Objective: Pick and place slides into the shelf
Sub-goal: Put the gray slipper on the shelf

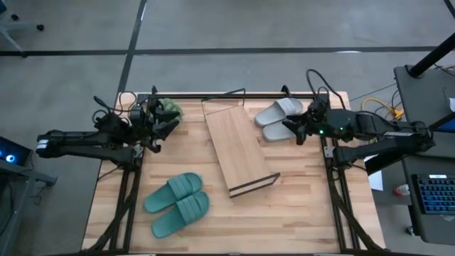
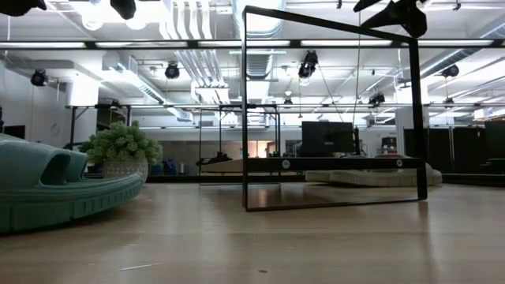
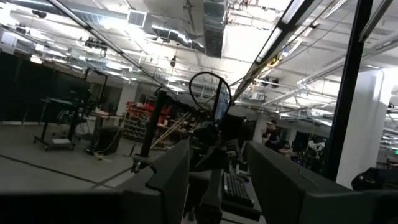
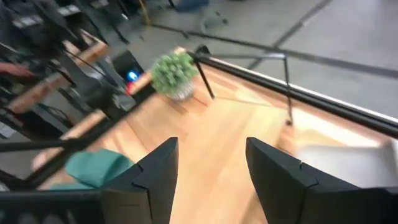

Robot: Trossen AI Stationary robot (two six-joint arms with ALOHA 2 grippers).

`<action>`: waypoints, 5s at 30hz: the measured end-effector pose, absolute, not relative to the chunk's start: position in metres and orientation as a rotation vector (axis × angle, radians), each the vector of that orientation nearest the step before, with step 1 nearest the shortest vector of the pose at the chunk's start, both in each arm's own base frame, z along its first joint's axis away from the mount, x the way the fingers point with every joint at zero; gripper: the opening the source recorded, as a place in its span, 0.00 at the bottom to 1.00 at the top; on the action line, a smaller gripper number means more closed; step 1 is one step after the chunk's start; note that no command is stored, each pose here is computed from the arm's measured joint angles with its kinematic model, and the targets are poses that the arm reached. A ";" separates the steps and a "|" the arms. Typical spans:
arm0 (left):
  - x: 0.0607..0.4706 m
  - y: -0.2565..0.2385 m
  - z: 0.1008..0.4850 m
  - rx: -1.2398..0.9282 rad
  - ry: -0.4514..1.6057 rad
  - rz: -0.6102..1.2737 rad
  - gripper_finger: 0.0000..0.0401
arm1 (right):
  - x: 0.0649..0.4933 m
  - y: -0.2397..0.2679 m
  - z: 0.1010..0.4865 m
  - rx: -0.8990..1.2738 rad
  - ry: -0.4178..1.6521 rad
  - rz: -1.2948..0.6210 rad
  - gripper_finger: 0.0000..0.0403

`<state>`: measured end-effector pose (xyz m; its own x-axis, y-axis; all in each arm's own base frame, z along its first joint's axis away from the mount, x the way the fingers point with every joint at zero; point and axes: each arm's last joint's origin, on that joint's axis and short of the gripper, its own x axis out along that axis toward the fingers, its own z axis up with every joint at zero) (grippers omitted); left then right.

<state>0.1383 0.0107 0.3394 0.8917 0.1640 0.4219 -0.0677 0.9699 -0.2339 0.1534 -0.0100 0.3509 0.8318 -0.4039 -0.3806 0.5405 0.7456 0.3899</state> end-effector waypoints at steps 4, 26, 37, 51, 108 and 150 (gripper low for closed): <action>0.140 0.011 0.338 -0.217 -0.441 0.122 0.37 | 0.160 -0.011 0.364 0.479 0.387 -0.597 0.45; 0.158 0.011 0.327 -0.265 -0.356 0.115 0.37 | 0.229 -0.022 0.339 0.391 0.968 -1.050 0.42; 0.159 0.011 0.326 -0.266 -0.349 0.115 0.37 | 0.242 -0.042 0.318 0.449 1.136 -1.255 0.41; 0.162 0.012 0.324 -0.265 -0.335 0.117 0.37 | 0.268 -0.065 0.278 0.360 1.333 -1.306 0.40; 0.164 0.012 0.320 -0.264 -0.319 0.119 0.37 | 0.236 -0.098 0.159 0.284 1.464 -1.435 0.25; 0.166 0.011 0.319 -0.203 -0.303 0.104 0.37 | 0.252 -0.086 0.281 0.482 1.377 -1.335 0.02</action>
<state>0.1659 0.0110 0.3188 0.9493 0.1317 0.2856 -0.0709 0.9743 -0.2138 0.2519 -0.0865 0.2814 -0.3129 -0.3832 -0.8690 0.8569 0.2807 -0.4323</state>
